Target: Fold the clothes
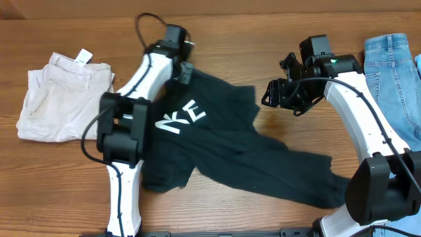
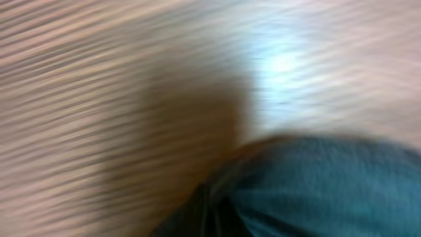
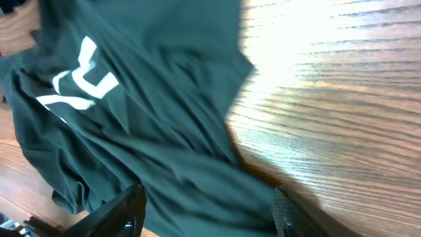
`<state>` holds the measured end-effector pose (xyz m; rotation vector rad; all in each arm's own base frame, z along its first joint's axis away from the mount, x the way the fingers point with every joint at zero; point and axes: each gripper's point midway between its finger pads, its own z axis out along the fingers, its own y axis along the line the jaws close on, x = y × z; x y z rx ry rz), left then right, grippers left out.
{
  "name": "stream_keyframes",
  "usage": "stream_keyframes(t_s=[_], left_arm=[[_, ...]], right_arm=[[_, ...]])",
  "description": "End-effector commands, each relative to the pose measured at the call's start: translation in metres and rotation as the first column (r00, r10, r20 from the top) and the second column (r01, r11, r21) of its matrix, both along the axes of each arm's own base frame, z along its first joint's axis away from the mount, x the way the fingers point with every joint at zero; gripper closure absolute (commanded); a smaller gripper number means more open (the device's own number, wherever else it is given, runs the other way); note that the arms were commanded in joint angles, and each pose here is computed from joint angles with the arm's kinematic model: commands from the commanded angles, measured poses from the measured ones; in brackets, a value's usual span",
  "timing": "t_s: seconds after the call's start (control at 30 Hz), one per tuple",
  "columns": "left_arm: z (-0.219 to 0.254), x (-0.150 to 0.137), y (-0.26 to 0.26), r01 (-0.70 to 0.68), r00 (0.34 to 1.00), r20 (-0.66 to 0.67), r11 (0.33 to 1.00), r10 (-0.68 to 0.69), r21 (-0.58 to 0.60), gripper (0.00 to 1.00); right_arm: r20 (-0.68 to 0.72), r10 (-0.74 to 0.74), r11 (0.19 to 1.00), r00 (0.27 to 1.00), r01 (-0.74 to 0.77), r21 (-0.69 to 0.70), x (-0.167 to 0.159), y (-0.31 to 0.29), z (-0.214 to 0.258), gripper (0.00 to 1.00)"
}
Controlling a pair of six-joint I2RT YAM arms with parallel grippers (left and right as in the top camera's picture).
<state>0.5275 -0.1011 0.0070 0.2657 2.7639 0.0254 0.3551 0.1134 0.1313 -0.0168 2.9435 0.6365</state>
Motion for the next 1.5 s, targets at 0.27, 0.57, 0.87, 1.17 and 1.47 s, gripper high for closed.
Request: stream_keyframes(t_s=[0.27, 0.57, 0.87, 1.17, 1.47], left_arm=[[0.022, 0.011, 0.181, -0.554, 0.824, -0.124, 0.738, 0.554, -0.385, 0.96], [0.094, 0.02, 0.12, -0.221, 0.971, 0.01, 0.918, 0.238, -0.329, 0.72], [0.28, -0.027, 0.095, -0.05, 0.96, 0.249, 0.952, 0.13, -0.301, 0.42], [0.342, -0.121, 0.095, -0.083, 0.961, 0.236, 0.962, 0.147, -0.26, 0.42], [0.313, -0.17, 0.094, -0.116, 0.992, 0.015, 0.97, 0.122, -0.213, 0.59]], right_arm=[[0.022, -0.204, 0.935, 0.979, 0.202, -0.29, 0.012, -0.052, -0.015, 0.18], [0.007, -0.32, 0.874, 0.947, 0.298, -0.385, 0.025, -0.07, -0.07, 0.25], [-0.108, -0.291, 0.891, 0.951, 0.228, -0.393, -0.002, -0.067, -0.096, 0.51], [-0.146, -0.327, 0.915, 0.934, 0.274, -0.297, -0.014, -0.051, -0.117, 0.89], [0.035, -0.31, 0.915, 0.95, 0.308, -0.26, -0.012, -0.057, -0.029, 0.96]])
